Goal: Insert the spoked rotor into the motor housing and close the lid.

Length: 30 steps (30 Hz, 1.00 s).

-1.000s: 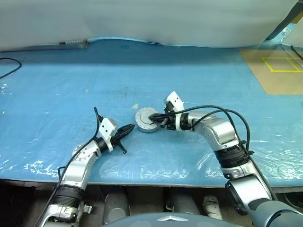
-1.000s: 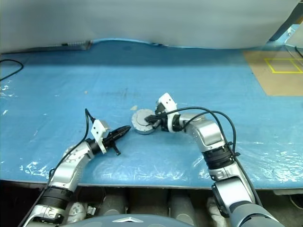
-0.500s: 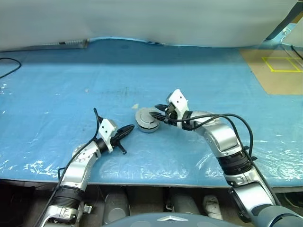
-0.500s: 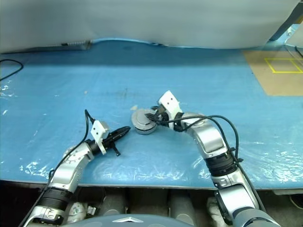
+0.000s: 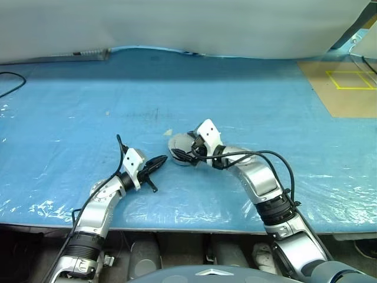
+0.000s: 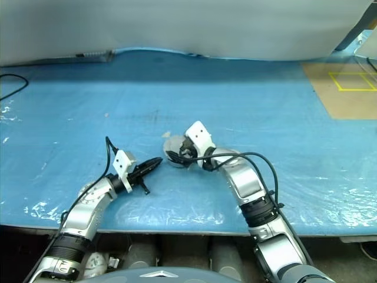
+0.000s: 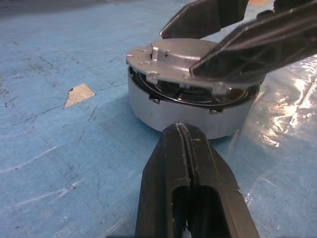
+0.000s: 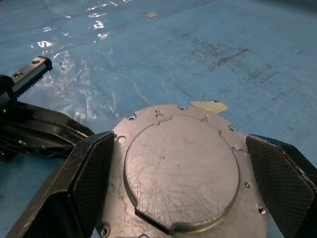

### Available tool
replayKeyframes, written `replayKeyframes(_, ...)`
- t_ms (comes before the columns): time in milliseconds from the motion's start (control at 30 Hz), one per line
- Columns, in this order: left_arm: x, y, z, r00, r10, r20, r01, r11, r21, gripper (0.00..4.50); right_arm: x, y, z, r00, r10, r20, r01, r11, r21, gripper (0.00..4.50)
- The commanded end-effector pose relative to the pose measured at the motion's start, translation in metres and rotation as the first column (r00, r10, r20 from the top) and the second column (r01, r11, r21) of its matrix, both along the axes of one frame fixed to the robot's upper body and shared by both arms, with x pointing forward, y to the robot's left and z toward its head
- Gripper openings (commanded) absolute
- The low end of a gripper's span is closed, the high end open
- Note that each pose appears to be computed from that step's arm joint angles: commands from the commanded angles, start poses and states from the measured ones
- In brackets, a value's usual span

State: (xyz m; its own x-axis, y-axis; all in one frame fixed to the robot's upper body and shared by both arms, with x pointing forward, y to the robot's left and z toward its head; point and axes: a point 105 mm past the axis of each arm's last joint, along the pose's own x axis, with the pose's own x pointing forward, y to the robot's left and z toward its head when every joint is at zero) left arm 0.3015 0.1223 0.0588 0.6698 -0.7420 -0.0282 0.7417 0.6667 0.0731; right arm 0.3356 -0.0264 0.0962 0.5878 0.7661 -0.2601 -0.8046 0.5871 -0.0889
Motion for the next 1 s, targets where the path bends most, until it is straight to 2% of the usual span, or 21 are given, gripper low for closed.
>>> replayKeyframes(33,0.002,0.000,0.011,0.999,-0.004,0.046,0.004,1.000,-0.001,0.00,-0.002,0.003,-0.002,1.000,0.017,0.025,-0.017,1.000,-0.011,4.46)
replayKeyframes(133,0.002,0.001,0.011,0.999,-0.003,0.045,0.003,1.000,-0.001,0.00,-0.001,0.002,-0.006,1.000,0.015,0.025,-0.014,1.000,-0.023,4.46)
replayKeyframes(233,0.002,0.001,0.011,0.999,-0.002,0.046,0.002,1.000,-0.001,0.00,0.000,0.001,-0.007,0.999,0.015,0.045,-0.013,0.999,-0.040,3.85)
replayKeyframes(333,0.002,0.002,0.011,0.999,-0.001,0.046,0.001,1.000,0.000,0.00,0.001,0.002,-0.005,0.998,0.021,0.067,-0.018,0.999,-0.046,2.96)
replayKeyframes(600,0.002,0.001,0.012,0.999,-0.005,0.046,0.005,1.000,0.002,0.00,-0.002,0.001,0.007,0.994,0.048,0.100,-0.040,0.996,-0.076,2.96)
replayKeyframes(800,0.003,0.000,0.012,0.999,-0.008,0.047,0.008,1.000,0.002,0.00,-0.002,-0.002,0.000,0.996,0.051,0.071,-0.040,0.989,-0.144,2.96)
replayKeyframes(1000,0.003,0.001,0.012,0.999,-0.010,0.048,0.010,1.000,0.005,0.00,0.005,-0.003,-0.003,0.996,0.001,0.085,0.011,0.989,-0.145,2.96)
